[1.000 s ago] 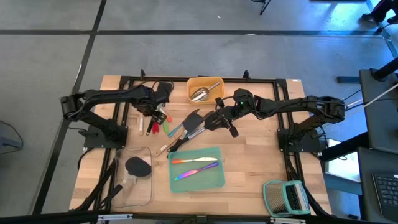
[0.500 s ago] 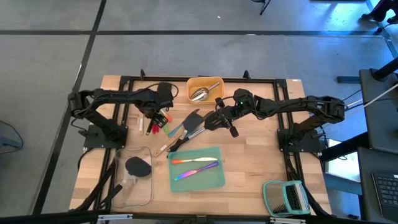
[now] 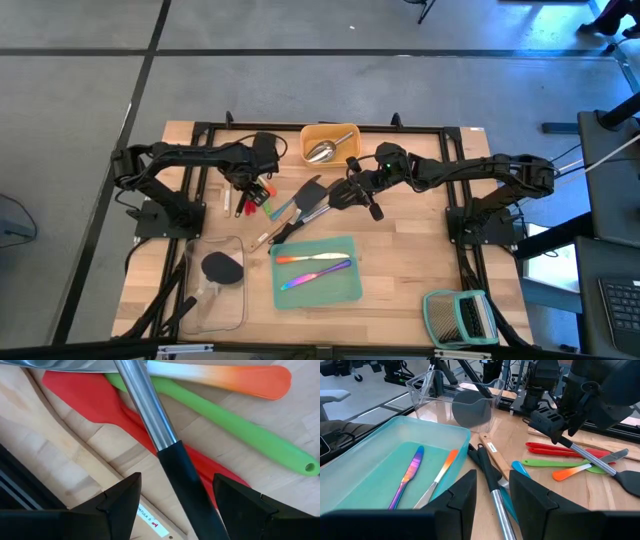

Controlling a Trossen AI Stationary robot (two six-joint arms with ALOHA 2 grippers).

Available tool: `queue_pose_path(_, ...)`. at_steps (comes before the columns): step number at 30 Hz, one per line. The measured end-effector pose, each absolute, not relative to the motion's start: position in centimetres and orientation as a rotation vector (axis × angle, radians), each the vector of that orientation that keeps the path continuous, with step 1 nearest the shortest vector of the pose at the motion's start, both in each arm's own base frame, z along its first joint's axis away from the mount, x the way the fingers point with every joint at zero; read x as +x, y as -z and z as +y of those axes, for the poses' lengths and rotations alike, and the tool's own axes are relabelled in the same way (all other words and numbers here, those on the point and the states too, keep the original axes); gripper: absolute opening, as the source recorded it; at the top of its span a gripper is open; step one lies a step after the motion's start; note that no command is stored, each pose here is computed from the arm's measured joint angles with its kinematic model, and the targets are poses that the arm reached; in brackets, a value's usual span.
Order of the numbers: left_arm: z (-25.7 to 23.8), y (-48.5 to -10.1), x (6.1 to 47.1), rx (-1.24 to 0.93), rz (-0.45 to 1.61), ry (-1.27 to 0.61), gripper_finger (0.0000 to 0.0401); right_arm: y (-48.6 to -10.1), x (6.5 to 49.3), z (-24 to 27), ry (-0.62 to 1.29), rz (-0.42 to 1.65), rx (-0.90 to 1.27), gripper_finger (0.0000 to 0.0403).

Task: Pick & Place Kitchen Items
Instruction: Put the left wooden spatula into the transparent bin

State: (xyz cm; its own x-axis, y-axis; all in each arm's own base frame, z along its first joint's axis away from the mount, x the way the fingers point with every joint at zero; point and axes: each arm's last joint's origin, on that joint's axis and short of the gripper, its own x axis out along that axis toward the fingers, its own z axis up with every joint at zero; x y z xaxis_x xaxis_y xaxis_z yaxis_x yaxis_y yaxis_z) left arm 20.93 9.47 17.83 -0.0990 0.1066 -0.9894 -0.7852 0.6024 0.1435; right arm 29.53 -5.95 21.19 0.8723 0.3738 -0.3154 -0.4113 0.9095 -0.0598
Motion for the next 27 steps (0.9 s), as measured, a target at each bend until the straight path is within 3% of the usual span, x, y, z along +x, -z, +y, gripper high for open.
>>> queue_pose_path(27, 9.24, -17.81, 21.05, -0.643, 1.503, -0.743, 0.0242, -21.25, 29.56, -5.96, -0.408, 0.297, -0.131, 0.0119)
